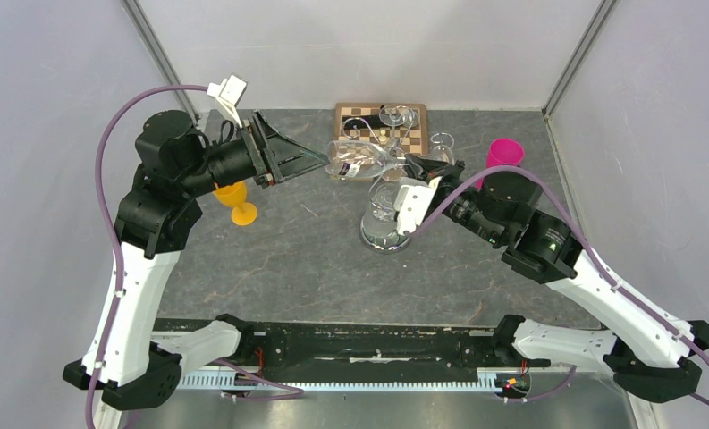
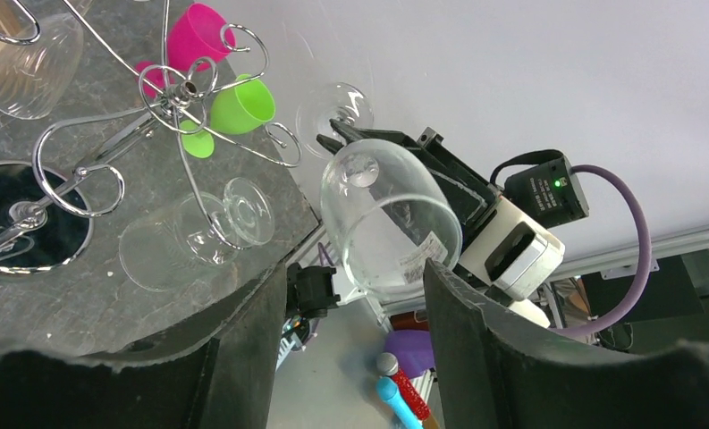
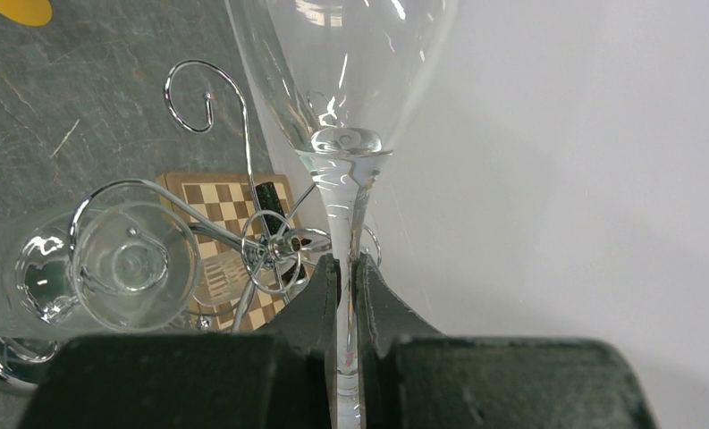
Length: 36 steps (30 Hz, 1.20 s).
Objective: Take the wine glass off the wine glass rack
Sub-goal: Place the wine glass at the center of the board.
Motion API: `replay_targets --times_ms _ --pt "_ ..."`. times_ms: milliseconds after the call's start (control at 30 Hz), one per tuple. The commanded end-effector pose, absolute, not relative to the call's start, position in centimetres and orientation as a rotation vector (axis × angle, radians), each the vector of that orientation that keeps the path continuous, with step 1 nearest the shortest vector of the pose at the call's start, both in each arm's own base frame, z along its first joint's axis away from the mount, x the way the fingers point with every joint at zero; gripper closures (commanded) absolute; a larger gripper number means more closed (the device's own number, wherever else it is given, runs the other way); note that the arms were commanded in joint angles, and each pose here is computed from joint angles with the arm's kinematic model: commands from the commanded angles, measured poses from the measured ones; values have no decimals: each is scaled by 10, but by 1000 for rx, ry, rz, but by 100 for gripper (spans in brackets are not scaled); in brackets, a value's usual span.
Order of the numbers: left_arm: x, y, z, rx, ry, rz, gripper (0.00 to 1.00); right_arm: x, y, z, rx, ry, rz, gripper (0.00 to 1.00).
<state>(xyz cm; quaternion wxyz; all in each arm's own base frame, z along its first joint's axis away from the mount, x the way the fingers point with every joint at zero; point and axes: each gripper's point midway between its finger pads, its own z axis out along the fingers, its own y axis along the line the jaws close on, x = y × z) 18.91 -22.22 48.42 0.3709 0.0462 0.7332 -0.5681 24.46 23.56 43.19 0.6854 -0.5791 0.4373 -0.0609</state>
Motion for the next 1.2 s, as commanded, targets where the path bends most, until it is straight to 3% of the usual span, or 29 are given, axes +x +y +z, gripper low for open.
replay_targets --times_ms 0,267,700,967,1167 --pt "181 -222 491 152 1856 -1492 38 238 235 487 -1173 868 -164 100" --pt "181 -221 484 158 1878 -1468 45 231 245 490 -1171 852 -175 100" --pt "178 -218 476 174 1898 -1442 68 227 251 494 -1150 846 -224 100" --pt "172 -213 473 191 1916 -1405 96 226 261 488 -1174 841 -321 100" --pt "170 -206 475 191 1922 -1341 98 223 273 489 -1177 818 -333 100"
